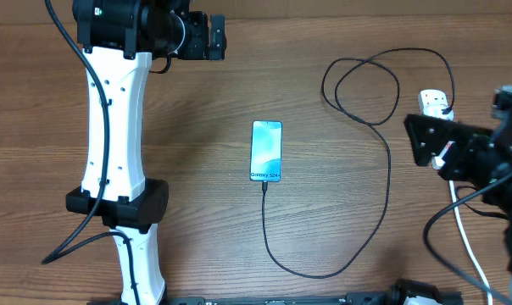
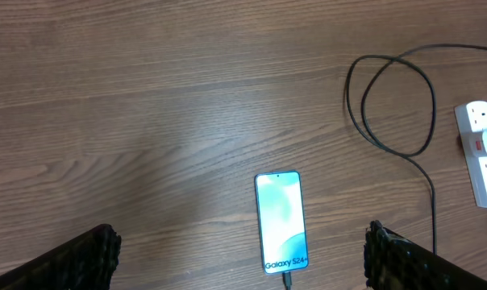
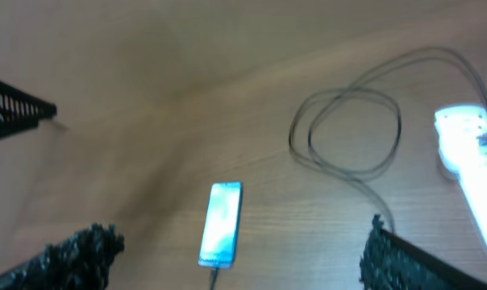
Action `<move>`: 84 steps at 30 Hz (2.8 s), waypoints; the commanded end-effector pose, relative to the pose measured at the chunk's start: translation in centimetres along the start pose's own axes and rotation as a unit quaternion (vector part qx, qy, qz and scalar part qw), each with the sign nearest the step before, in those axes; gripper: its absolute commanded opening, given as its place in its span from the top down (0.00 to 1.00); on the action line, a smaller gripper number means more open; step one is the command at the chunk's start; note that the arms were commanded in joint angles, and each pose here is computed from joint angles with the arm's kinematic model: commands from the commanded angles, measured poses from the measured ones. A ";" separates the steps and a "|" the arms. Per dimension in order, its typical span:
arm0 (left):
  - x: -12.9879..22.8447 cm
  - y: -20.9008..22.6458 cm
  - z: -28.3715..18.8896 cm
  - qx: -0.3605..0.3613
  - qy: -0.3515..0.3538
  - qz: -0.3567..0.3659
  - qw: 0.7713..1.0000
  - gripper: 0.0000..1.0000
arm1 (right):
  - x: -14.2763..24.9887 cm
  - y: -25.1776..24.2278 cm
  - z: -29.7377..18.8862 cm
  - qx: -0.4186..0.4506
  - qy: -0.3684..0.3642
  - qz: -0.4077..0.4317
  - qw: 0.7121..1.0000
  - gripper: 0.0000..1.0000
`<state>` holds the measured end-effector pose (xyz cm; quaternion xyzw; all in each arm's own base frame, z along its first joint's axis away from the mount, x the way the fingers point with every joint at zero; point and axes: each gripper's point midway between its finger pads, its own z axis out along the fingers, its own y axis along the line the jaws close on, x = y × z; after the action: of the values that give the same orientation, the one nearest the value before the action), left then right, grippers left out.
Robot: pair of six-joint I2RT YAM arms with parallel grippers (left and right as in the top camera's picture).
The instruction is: Plug charger to phone and switch on socket
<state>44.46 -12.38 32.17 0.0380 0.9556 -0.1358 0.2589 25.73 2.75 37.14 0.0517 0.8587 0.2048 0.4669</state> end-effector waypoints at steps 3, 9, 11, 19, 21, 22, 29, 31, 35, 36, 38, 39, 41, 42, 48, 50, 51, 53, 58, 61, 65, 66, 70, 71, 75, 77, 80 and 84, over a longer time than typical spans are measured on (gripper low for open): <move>0.0 0.5 0.4 -0.007 0.003 0.002 1.000 0.00 | 0.7 -0.2 0.3 0.032 -0.065 -0.062 0.995 0.00; 0.0 0.5 0.4 -0.007 0.003 0.002 1.000 0.00 | 4.1 -1.5 2.1 0.022 -0.109 -0.081 0.991 0.00; 0.0 0.5 0.4 -0.007 0.003 0.002 1.000 0.00 | 5.1 -2.0 2.7 0.017 -0.126 -0.086 0.988 0.00; 0.0 0.5 0.4 -0.007 0.003 0.002 1.000 0.01 | 9.4 -3.5 4.2 -0.007 -0.204 -0.113 0.972 0.00; 0.0 0.5 0.4 -0.007 0.003 0.002 1.000 0.01 | 10.6 -4.0 4.6 -0.008 -0.209 -0.114 0.971 0.00; 0.0 0.5 0.4 -0.007 0.003 0.002 1.000 0.00 | 11.2 -4.3 4.9 -0.008 -0.209 -0.114 0.971 0.00; 0.0 0.5 0.4 -0.007 0.003 0.002 1.000 0.00 | 14.7 -5.8 6.1 -0.010 -0.226 -0.119 0.967 0.00; 0.0 0.5 0.4 -0.007 0.003 0.002 1.000 0.00 | 15.3 -6.1 6.4 -0.010 -0.228 -0.120 0.966 0.00; 0.0 0.5 0.4 -0.007 0.003 0.002 1.000 0.01 | 16.4 -6.7 7.3 -0.007 -0.213 -0.115 0.970 0.00; 0.0 0.5 0.4 -0.007 0.003 0.002 1.000 0.00 | 16.5 -6.8 7.4 -0.007 -0.213 -0.115 0.970 0.00; 0.0 0.5 0.4 -0.007 0.003 0.002 1.000 0.01 | 16.5 -6.9 7.4 -0.003 -0.215 -0.115 0.970 0.00; 0.0 0.5 0.4 -0.007 0.003 0.002 1.000 0.00 | 16.3 -7.1 7.4 0.003 -0.217 -0.113 0.969 0.00; 0.0 0.5 0.4 -0.007 0.003 0.002 1.000 0.00 | 16.0 -7.5 7.2 0.015 -0.225 -0.112 0.968 0.00; 0.0 0.5 0.4 -0.007 0.003 0.002 1.000 0.01 | 15.8 -7.7 7.1 0.022 -0.230 -0.111 0.967 0.00; 0.0 0.5 0.4 -0.007 0.003 0.002 1.000 0.00 | 16.4 -8.3 8.1 0.020 -0.236 -0.112 0.965 0.00; 0.0 0.5 0.4 -0.007 0.003 0.002 1.000 0.00 | 16.5 -8.2 8.2 0.018 -0.237 -0.113 0.965 0.00; 0.0 0.5 0.4 -0.007 0.003 0.002 1.000 0.01 | 16.4 -8.1 8.2 0.016 -0.240 -0.114 0.964 0.00; 0.0 0.5 0.4 -0.007 0.003 0.002 1.000 0.01 | 16.4 -8.0 8.2 0.013 -0.239 -0.115 0.964 0.00; 0.0 0.5 0.4 -0.007 0.003 0.002 1.000 0.01 | 16.5 -8.0 8.2 0.014 -0.238 -0.115 0.964 0.00; 0.0 0.5 0.4 -0.007 0.003 0.002 1.000 0.00 | 16.5 -8.0 8.2 0.014 -0.238 -0.115 0.964 0.00; 0.0 0.5 0.4 -0.007 0.003 0.002 1.000 0.00 | 16.4 -8.0 8.2 0.014 -0.239 -0.115 0.964 0.00; 0.0 0.5 0.4 -0.007 0.003 0.002 1.000 0.01 | 16.4 -8.0 8.2 0.014 -0.239 -0.115 0.964 0.00; 0.0 0.5 0.4 -0.007 0.003 0.002 1.000 0.01 | 16.4 -8.0 8.2 0.014 -0.239 -0.115 0.964 0.00; 0.0 0.5 0.4 -0.007 0.003 0.002 1.000 0.01 | 16.4 -8.0 8.2 0.014 -0.239 -0.115 0.964 0.00; 0.0 0.5 0.4 -0.007 0.003 0.002 1.000 0.00 | 16.5 -8.0 8.2 0.014 -0.238 -0.115 0.964 0.00; 0.0 0.5 0.4 -0.007 0.003 0.002 1.000 0.01 | 16.4 -8.0 8.2 0.014 -0.239 -0.115 0.964 0.00; 0.0 0.5 0.4 -0.007 0.003 0.002 1.000 0.01 | 16.4 -8.0 8.2 0.014 -0.239 -0.115 0.964 0.00; 0.3 0.7 1.4 -0.009 0.016 0.000 1.000 0.00 | 16.4 -8.0 8.2 0.014 -0.239 -0.115 0.964 0.00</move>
<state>44.47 -12.38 32.11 0.0377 0.9558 -0.1355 0.2582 24.17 2.56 16.83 0.0074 0.7304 0.1211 0.6721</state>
